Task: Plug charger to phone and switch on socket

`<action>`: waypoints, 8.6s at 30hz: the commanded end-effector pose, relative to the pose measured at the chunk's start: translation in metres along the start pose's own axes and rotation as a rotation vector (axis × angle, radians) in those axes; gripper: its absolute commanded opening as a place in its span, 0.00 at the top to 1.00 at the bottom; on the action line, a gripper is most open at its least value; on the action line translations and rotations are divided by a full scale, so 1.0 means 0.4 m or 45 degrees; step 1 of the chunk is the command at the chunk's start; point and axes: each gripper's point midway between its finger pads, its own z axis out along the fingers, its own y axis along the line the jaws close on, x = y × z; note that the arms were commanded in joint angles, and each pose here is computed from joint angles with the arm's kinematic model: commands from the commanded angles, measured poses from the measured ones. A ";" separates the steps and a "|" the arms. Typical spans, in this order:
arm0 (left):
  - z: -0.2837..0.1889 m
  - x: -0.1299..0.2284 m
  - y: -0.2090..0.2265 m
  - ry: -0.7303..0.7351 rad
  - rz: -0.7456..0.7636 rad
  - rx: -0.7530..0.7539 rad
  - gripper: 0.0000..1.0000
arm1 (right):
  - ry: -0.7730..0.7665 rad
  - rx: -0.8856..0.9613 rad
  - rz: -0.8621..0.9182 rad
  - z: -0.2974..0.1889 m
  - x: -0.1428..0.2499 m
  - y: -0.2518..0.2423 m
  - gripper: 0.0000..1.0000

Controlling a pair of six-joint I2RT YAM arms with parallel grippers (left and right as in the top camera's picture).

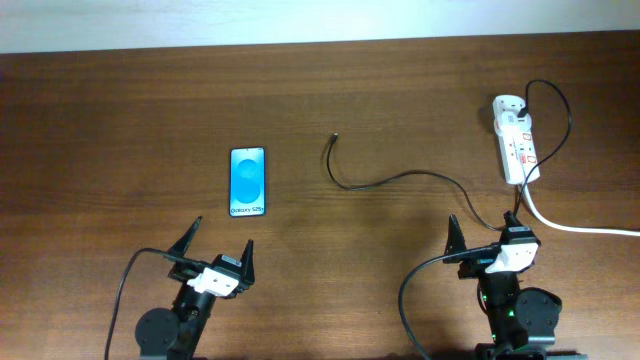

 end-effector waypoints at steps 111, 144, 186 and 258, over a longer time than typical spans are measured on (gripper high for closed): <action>0.460 0.322 -0.059 1.780 -0.810 0.189 0.01 | 0.006 0.001 0.006 0.000 0.006 0.001 0.02; 0.455 0.422 -0.113 1.866 -0.726 0.281 0.01 | 0.006 0.001 0.007 0.000 0.006 0.001 0.02; 0.545 0.253 -0.028 1.756 -0.808 0.265 0.28 | 0.006 0.001 0.007 0.000 0.006 0.001 0.02; 0.578 -0.020 -0.085 2.022 -2.758 0.189 1.00 | 0.896 -0.403 0.447 0.352 -0.275 0.134 0.02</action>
